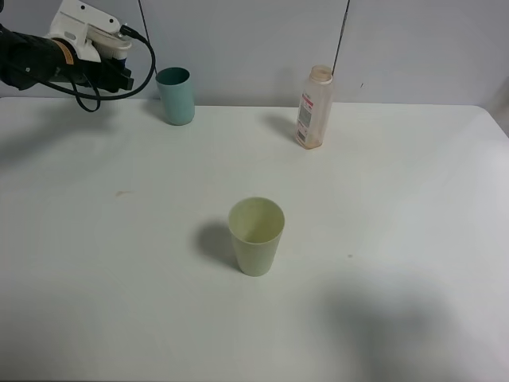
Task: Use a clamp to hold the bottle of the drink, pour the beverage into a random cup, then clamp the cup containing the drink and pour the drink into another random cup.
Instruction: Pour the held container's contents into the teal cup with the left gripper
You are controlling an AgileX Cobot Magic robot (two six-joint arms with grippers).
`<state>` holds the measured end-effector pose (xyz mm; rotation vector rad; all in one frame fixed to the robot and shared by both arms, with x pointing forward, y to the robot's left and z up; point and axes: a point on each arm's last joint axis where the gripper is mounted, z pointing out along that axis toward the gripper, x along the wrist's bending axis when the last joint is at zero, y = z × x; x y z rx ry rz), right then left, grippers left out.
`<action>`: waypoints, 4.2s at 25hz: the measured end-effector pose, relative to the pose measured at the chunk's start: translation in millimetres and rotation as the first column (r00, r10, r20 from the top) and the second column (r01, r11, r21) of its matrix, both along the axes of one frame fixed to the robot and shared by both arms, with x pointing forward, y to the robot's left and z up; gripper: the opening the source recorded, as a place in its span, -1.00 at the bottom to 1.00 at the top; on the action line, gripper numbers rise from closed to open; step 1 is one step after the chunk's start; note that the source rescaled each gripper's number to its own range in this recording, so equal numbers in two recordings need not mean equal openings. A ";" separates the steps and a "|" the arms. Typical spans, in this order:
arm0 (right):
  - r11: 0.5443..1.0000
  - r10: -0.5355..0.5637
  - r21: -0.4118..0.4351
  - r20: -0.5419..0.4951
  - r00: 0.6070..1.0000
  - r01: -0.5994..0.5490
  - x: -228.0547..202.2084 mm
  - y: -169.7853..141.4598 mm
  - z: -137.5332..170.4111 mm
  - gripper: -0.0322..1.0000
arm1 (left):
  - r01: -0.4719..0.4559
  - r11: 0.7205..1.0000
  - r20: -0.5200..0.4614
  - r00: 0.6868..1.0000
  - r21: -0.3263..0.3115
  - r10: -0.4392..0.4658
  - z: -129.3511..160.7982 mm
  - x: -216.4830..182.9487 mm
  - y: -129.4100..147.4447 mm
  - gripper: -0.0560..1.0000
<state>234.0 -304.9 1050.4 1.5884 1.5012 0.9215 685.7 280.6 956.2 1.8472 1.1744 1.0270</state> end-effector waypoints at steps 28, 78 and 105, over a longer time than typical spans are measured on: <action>1.000 0.000 0.000 0.000 1.000 0.000 0.0 0.0 0.0 1.00 | 0.082 0.987 0.002 0.997 0.135 -0.083 -10.1 39.0 -24.6 -0.86; 1.000 -0.019 -0.004 0.001 1.000 0.019 0.0 -1.7 0.1 1.00 | 0.176 0.925 -0.025 0.984 0.337 -0.178 -7.8 45.1 -34.6 -0.86; 1.000 -0.023 0.001 0.002 1.000 0.023 0.0 -1.8 0.1 1.00 | 0.208 0.850 -0.037 0.975 0.484 -0.218 4.2 52.3 -36.7 -0.86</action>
